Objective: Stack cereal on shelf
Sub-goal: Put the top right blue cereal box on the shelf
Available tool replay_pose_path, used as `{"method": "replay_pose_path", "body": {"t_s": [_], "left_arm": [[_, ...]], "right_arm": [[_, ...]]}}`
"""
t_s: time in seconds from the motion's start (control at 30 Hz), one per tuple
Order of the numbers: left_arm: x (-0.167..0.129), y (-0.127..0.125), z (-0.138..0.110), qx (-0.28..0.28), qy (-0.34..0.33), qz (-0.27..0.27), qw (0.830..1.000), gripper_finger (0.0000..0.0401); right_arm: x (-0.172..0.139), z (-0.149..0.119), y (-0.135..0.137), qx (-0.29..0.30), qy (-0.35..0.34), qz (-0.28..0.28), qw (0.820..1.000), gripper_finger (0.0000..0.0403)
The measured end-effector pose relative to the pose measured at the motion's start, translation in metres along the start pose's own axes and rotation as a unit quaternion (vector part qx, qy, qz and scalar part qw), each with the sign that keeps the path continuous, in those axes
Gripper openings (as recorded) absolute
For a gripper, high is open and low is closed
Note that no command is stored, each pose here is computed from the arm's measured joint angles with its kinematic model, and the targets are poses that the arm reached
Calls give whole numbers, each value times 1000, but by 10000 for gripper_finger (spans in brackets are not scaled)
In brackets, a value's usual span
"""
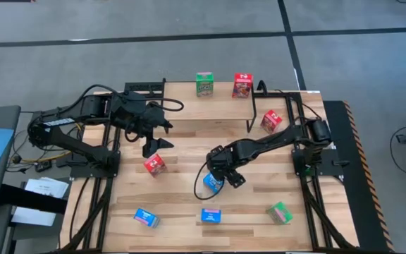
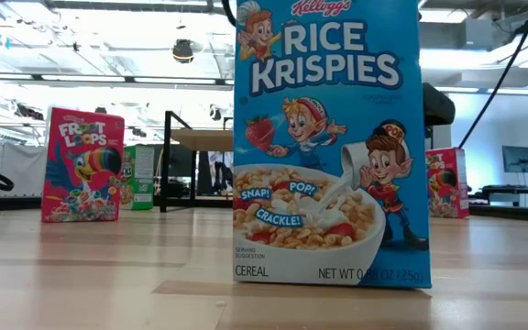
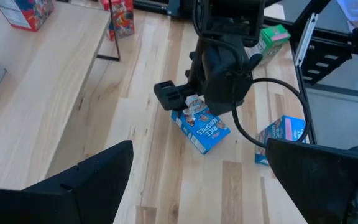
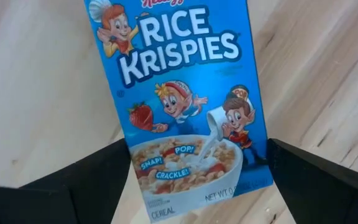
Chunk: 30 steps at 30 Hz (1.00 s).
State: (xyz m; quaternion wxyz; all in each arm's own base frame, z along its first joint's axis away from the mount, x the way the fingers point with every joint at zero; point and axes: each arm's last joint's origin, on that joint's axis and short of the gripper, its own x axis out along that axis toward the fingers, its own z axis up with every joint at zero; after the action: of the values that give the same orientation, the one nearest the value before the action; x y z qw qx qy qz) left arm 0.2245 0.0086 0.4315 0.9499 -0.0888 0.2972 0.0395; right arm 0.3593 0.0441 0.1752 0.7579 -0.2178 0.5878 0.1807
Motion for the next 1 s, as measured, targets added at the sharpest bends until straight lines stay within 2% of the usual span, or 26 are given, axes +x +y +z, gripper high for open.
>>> {"method": "replay_pose_path", "body": {"t_s": [0.33, 0.77, 1.0], "left_arm": [[0, 0, 0, 0, 1, 0, 1000, 358], [0, 0, 0, 1, 1, 0, 1000, 358], [0, 0, 0, 0, 2, 0, 1000, 358]], "right_arm": [[1, 2, -1, 5, -12, -5, 1000, 395], [7, 2, -4, 5, 14, -53, 998, 395], [11, 1, -5, 11, 25, -64, 998, 376]]}}
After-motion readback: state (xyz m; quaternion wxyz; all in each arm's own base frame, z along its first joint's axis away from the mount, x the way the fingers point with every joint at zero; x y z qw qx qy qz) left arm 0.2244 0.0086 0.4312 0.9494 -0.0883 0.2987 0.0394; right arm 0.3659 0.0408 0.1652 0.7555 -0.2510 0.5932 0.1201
